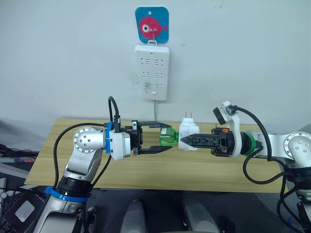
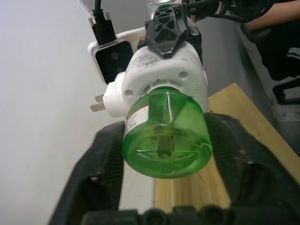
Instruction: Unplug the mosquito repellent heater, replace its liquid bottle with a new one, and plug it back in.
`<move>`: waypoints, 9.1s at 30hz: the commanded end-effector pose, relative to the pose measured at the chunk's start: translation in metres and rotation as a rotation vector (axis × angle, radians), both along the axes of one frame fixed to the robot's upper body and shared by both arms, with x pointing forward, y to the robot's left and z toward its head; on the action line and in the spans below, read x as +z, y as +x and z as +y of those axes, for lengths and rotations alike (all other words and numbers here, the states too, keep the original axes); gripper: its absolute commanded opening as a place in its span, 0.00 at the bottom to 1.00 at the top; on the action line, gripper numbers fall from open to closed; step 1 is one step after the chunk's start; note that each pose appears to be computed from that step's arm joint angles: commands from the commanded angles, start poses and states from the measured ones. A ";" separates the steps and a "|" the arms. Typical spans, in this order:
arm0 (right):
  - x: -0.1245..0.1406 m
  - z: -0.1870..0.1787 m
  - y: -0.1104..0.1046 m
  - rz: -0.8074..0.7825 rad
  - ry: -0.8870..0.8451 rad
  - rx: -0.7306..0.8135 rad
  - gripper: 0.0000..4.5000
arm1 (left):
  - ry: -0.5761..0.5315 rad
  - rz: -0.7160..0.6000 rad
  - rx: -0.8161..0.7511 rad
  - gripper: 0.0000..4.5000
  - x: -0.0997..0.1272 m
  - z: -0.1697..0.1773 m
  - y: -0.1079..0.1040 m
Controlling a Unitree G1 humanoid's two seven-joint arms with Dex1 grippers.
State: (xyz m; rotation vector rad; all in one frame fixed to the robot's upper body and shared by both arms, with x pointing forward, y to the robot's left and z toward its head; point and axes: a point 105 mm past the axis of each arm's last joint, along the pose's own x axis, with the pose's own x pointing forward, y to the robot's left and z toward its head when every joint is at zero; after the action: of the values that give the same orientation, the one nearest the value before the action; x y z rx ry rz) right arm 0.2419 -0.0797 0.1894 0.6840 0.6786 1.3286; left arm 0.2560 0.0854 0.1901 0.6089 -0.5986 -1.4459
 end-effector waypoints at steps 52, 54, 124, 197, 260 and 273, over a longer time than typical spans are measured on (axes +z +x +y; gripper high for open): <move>-0.152 -0.161 0.089 -0.277 -1.184 -0.409 1.00 | 0.162 1.002 0.240 0.50 -0.039 0.037 -0.007; -0.141 -0.163 0.090 -0.296 -1.165 -0.439 1.00 | 0.142 0.991 0.246 0.50 -0.038 0.036 -0.005; -0.102 -0.024 0.132 -1.114 -0.647 -0.814 0.18 | -0.033 0.694 0.524 1.00 -0.056 0.032 -0.002; -0.029 0.052 -0.008 -0.971 -0.513 -0.025 0.99 | -0.388 0.695 1.273 1.00 -0.164 0.173 0.050; 0.024 0.063 0.018 -1.103 -0.305 -0.182 1.00 | 0.307 0.515 0.162 0.51 -0.015 0.006 0.047; 0.015 0.069 0.030 -1.150 -0.352 -0.211 0.36 | 0.263 0.494 0.172 0.51 -0.008 0.008 0.049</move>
State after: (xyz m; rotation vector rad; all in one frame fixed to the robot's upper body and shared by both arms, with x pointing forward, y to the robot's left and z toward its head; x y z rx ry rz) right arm 0.2756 -0.0135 0.1964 -0.3057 -0.0601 1.1169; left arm 0.3083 0.0948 0.1701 0.4581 0.0896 -1.4465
